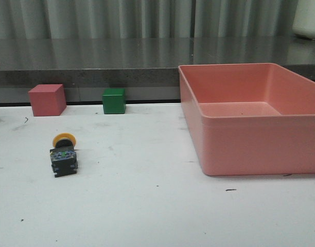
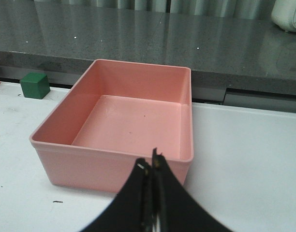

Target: Place and stand button with both arms

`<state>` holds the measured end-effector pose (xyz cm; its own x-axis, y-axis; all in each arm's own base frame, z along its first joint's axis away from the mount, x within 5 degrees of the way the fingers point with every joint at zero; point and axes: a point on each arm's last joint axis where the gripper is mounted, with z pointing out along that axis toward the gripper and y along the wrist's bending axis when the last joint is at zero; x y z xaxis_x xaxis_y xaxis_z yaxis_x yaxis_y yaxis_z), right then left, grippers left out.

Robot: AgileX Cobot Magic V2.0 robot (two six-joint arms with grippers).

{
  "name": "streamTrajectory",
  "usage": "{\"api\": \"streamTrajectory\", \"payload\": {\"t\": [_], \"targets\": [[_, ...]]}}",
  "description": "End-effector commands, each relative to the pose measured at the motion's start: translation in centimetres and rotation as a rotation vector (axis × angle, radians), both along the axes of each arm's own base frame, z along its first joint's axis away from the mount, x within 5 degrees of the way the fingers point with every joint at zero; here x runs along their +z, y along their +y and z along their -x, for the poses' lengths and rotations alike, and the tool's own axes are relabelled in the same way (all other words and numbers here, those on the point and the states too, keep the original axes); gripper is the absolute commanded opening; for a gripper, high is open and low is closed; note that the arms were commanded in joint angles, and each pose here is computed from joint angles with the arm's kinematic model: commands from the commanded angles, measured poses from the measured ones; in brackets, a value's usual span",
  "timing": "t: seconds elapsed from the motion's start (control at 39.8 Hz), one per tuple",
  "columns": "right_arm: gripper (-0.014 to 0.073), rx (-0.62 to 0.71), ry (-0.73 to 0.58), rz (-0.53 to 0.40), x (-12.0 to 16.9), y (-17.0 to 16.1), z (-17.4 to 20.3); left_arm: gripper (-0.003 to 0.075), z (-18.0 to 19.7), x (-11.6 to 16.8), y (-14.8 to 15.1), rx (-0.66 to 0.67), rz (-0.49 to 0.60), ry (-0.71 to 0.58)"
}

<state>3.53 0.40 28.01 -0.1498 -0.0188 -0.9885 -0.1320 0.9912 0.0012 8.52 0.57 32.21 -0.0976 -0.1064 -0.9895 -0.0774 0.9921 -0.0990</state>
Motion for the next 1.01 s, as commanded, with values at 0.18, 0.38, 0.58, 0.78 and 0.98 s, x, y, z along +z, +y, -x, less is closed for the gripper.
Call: {"api": "streamTrajectory", "payload": {"t": [0.18, 0.38, 0.58, 0.78, 0.98], "targets": [[-0.0068, -0.008, -0.104, 0.005, 1.5, -0.1, 0.0, 0.0689, -3.0, 1.4, -0.4, -0.046, 0.146, 0.011], [-0.0068, -0.008, -0.104, 0.005, 1.5, -0.1, 0.0, 0.0689, -7.3, 1.9, -2.8, -0.198, 0.14, 0.26], [-0.0068, -0.007, -0.104, 0.005, 1.5, 0.0, 0.0, 0.0689, -11.4, 0.9, -6.4, -0.337, 0.106, 0.541], [-0.0068, -0.007, -0.103, 0.005, 1.5, 0.0, 0.0, 0.0689, -16.1, -1.5, -9.4, -0.388, 0.201, 0.796], [-0.0068, -0.007, -0.103, 0.005, 1.5, 0.0, 0.0, 0.0689, -20.7, -4.8, -11.5, -0.401, 0.202, 1.102]]}}
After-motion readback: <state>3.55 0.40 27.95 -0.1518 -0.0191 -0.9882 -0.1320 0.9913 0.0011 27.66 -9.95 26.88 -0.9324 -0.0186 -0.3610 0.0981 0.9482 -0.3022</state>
